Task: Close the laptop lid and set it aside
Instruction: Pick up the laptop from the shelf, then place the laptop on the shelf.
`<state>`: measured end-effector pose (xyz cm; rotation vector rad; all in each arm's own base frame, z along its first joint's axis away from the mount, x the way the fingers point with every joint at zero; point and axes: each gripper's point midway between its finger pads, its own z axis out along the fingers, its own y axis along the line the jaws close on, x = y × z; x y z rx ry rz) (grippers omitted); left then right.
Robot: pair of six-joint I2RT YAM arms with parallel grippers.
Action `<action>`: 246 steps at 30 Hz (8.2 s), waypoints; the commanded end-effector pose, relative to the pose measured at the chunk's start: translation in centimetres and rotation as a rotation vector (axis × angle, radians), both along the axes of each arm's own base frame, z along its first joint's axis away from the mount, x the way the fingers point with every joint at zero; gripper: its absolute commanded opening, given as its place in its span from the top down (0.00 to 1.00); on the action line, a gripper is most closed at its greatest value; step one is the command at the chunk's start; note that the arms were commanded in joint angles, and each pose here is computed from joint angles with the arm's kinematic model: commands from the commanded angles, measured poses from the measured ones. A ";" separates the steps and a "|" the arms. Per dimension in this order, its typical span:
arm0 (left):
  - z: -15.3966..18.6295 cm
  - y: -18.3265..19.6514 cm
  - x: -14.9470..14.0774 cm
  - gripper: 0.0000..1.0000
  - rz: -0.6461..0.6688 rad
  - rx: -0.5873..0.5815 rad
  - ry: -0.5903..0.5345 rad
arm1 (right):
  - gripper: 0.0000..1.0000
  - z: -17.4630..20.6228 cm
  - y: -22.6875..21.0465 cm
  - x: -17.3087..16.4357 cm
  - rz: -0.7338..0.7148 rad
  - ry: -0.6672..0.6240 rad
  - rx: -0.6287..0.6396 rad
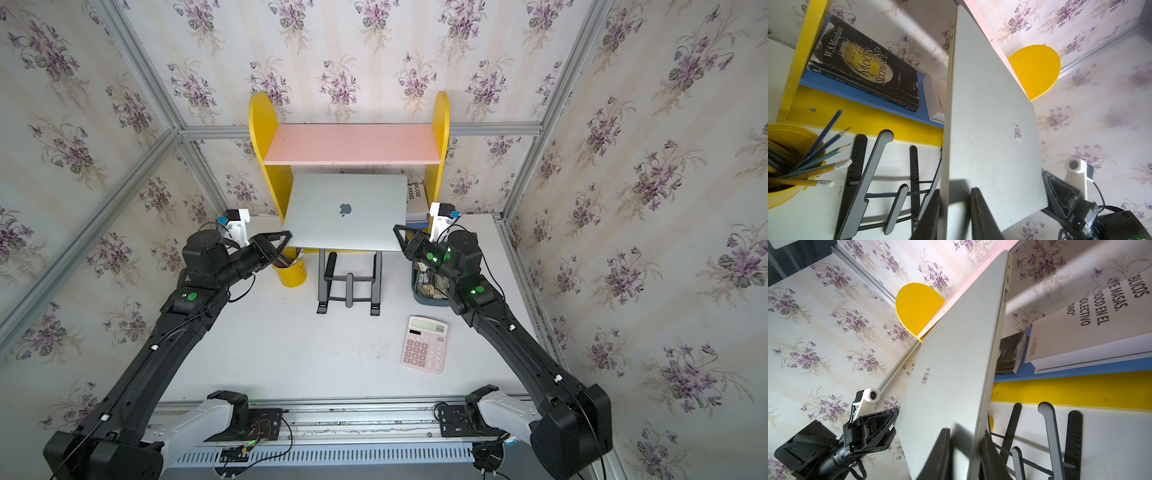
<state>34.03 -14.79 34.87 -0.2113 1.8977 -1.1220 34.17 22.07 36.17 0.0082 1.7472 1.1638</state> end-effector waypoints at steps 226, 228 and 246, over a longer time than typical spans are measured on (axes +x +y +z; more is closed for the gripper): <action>6.4 -4.2 11.9 1.00 -0.220 0.015 -0.042 | 0.99 4.6 4.8 12.7 0.167 -0.130 -0.290; 6.2 -4.3 12.4 1.00 -0.223 0.014 -0.036 | 0.99 4.6 4.9 13.0 0.170 -0.129 -0.289; 6.2 -5.4 15.1 1.00 -0.251 0.002 -0.020 | 0.99 4.9 5.7 15.1 0.170 -0.140 -0.297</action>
